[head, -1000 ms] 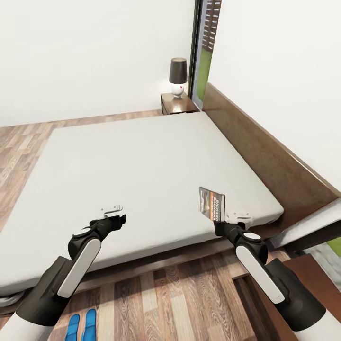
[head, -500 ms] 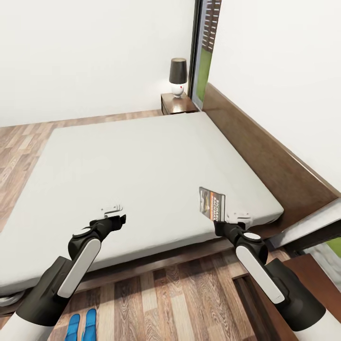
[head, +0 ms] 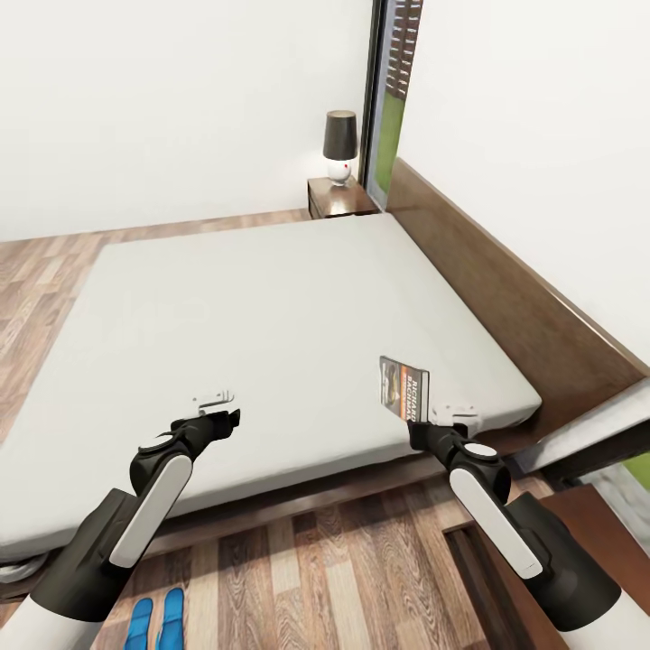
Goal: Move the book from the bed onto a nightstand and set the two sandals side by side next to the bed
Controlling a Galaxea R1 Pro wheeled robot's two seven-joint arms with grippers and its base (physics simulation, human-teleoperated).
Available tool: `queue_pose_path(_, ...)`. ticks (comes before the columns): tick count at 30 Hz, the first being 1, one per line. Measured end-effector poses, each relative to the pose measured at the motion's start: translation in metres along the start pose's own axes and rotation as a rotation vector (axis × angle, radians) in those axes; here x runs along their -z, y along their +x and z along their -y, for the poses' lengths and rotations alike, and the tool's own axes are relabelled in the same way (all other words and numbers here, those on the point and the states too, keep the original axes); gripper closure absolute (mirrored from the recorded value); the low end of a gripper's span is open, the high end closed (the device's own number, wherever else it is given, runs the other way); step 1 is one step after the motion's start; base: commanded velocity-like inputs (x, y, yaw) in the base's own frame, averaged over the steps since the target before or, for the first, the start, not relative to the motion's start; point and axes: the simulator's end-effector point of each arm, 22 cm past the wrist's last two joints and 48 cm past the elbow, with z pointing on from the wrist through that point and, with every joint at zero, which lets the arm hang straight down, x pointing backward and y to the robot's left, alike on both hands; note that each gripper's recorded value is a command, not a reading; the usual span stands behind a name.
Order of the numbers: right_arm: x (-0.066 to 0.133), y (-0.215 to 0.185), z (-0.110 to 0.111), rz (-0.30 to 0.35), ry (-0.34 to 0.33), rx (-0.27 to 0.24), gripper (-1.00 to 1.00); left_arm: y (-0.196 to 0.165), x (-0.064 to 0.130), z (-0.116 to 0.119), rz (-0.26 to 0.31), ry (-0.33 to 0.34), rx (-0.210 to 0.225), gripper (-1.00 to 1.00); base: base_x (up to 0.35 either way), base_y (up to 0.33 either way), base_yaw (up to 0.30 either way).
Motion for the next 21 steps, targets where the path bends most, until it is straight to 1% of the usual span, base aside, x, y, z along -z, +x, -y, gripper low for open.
queue_pose_path(5, 0.0, 0.0001, -0.0001, 0.0, 0.0, 0.0, 1.0, 0.0001, 0.0, 0.0001, 0.0, 0.0, 0.0, -1.0, 0.0, 0.0, 0.197)
queue_pose_path(21, -0.0001, 0.0004, -0.0002, -0.002, -0.001, 0.0, 1.0, -0.0001, 0.0003, 0.0004, 0.001, 0.001, -0.002, -1.0, 0.0, 0.0, 0.27)
